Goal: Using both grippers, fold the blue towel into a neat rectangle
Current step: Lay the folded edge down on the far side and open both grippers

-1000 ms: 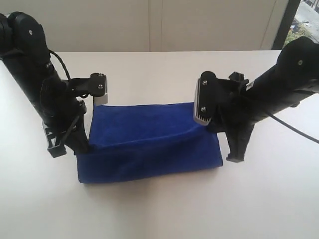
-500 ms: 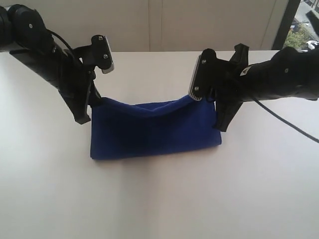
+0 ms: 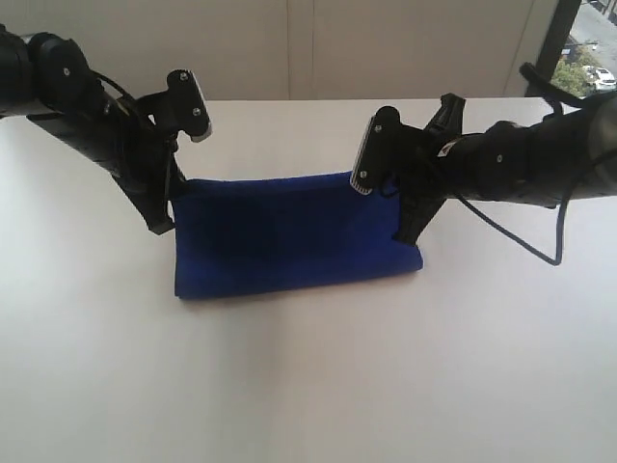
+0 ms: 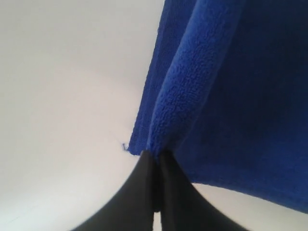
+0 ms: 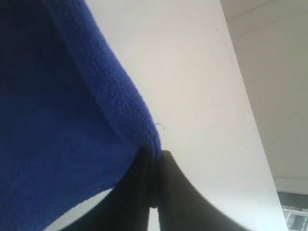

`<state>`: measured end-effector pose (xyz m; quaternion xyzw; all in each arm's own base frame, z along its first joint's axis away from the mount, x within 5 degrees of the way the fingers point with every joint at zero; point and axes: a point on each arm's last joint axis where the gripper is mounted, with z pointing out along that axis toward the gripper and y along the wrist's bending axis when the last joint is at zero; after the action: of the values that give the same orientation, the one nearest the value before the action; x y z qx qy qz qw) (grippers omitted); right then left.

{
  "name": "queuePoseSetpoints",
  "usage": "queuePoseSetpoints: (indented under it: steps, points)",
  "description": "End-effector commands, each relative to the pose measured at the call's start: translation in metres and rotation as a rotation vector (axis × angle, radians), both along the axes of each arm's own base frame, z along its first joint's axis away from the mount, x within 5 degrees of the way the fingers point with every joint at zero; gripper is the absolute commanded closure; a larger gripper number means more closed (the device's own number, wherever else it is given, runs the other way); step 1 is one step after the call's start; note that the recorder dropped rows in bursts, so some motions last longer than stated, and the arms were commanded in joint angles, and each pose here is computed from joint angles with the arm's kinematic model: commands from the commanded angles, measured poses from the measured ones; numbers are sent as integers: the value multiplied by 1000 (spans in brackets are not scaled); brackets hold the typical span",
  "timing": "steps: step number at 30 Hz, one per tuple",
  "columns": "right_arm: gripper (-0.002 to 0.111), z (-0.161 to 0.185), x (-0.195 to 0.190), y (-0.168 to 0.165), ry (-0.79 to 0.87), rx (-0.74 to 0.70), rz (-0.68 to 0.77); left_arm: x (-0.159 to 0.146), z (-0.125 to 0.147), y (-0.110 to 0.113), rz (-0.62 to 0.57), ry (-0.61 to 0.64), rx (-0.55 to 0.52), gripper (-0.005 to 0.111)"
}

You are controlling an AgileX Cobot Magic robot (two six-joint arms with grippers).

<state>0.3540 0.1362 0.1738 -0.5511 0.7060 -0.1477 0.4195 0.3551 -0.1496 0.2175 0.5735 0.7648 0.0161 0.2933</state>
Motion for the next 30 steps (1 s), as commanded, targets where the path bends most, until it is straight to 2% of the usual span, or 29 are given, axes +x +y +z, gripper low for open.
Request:
queuePoseSetpoints:
  steps: [1,12,14,16,18,22,26,30]
  points:
    - [106,-7,7,0,-36,27,-43,6,-13,2,27,21,-1,107]
    - [105,-23,12,0,-36,26,-65,11,-23,1,36,19,0,107]
    - [102,-22,13,0,-45,27,-67,11,-24,1,38,20,-1,107]
    - [94,-22,13,0,-55,28,-69,11,-24,1,47,24,-6,106]
    - [80,-21,13,0,-59,29,-70,11,-24,1,47,24,-6,101]
    - [57,-21,13,0,-61,29,-71,12,-23,1,48,20,-7,80]
    - [54,-21,14,0,-66,30,-72,13,-23,1,51,8,-10,60]
    - [54,-21,14,0,-67,32,-75,13,-22,1,56,0,-14,58]
